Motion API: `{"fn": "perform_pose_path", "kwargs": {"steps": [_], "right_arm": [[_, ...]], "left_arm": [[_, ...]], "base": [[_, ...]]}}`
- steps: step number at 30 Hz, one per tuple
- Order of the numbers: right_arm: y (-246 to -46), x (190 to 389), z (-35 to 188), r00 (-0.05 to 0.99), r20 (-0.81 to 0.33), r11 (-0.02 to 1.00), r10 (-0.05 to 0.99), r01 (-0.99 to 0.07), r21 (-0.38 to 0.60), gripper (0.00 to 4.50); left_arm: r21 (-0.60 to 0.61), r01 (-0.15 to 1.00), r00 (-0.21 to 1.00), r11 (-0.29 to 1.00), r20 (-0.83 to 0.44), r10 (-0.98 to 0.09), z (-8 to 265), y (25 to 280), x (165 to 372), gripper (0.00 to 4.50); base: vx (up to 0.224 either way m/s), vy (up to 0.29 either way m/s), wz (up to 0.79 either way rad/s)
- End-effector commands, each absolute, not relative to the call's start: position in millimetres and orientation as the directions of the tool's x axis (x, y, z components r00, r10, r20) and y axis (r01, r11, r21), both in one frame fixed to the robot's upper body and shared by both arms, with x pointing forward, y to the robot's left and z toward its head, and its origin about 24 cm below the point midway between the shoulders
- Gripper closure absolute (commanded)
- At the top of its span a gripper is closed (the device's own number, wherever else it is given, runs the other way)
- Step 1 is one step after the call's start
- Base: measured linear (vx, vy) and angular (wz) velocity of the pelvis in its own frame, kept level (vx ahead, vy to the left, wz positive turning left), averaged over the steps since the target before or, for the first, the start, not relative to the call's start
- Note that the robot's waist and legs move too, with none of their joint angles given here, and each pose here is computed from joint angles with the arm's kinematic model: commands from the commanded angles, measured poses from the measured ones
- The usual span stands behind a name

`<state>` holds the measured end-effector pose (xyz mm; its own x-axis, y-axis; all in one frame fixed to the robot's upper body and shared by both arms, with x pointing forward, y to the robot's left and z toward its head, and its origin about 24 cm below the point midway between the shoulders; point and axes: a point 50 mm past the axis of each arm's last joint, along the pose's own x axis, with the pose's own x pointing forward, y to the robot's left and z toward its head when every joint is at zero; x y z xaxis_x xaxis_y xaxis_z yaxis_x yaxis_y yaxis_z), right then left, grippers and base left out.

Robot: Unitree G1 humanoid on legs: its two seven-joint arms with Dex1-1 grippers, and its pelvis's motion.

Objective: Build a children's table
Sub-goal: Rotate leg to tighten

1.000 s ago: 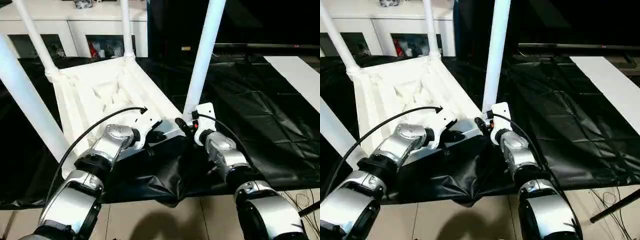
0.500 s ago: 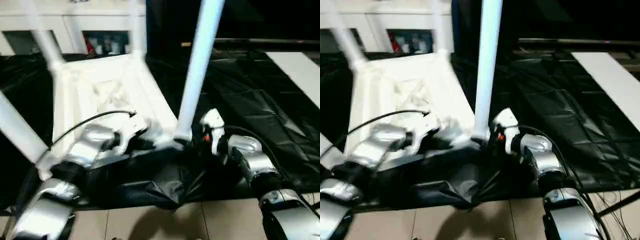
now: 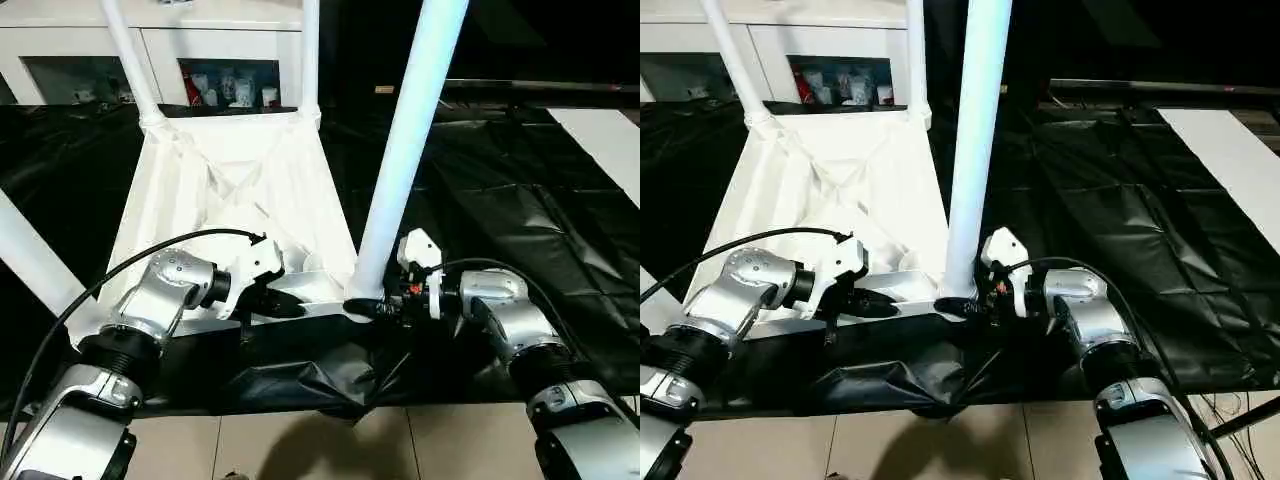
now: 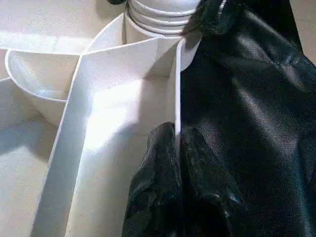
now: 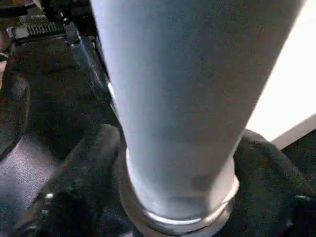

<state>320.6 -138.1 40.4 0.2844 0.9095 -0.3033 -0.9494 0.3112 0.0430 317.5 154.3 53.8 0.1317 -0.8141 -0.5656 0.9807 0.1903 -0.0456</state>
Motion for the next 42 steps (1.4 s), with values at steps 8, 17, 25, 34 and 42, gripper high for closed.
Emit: {"fn": "perform_pose_path", "kwargs": {"steps": [8, 17, 25, 34, 42], "right_arm": [[-140.4, 320.3, 44, 0.288, -0.283, 0.317, 0.915, -0.946, 0.065, 1.78], [-123.7, 339.7, 25, 0.652, -0.267, 0.69, 0.709, -0.72, 0.074, 1.84], [-84.0, 351.2, 20, 0.836, -0.29, 0.883, 0.466, -0.46, 0.091, 1.85], [-70.4, 351.9, 36, 0.792, -0.173, 0.809, 0.586, -0.584, 0.068, 1.29], [-96.4, 349.8, 51, 0.647, -0.127, 0.655, 0.752, -0.755, 0.033, 0.57]], "left_arm": [[-0.115, 0.98, 0.064, 0.161, -0.586, -0.808, 42, 154, 309, 4.5], [-0.075, 0.93, 0.243, 0.36, -0.609, -0.755, 32, 144, 324, 4.5], [0.049, 0.77, 0.532, 0.636, -0.6, -0.598, 30, 109, 350, 4.5], [0.085, 0.82, 0.491, 0.566, -0.613, -0.619, 28, 99, 348, 4.5], [0.081, 0.873, 0.423, 0.481, -0.616, -0.665, 35, 121, 342, 4.5]], "base": [[0.0, 0.0, 0.0], [0.0, 0.0, 0.0], [0.0, 0.0, 0.0], [0.0, 0.0, 0.0], [0.0, 0.0, 0.0]]}}
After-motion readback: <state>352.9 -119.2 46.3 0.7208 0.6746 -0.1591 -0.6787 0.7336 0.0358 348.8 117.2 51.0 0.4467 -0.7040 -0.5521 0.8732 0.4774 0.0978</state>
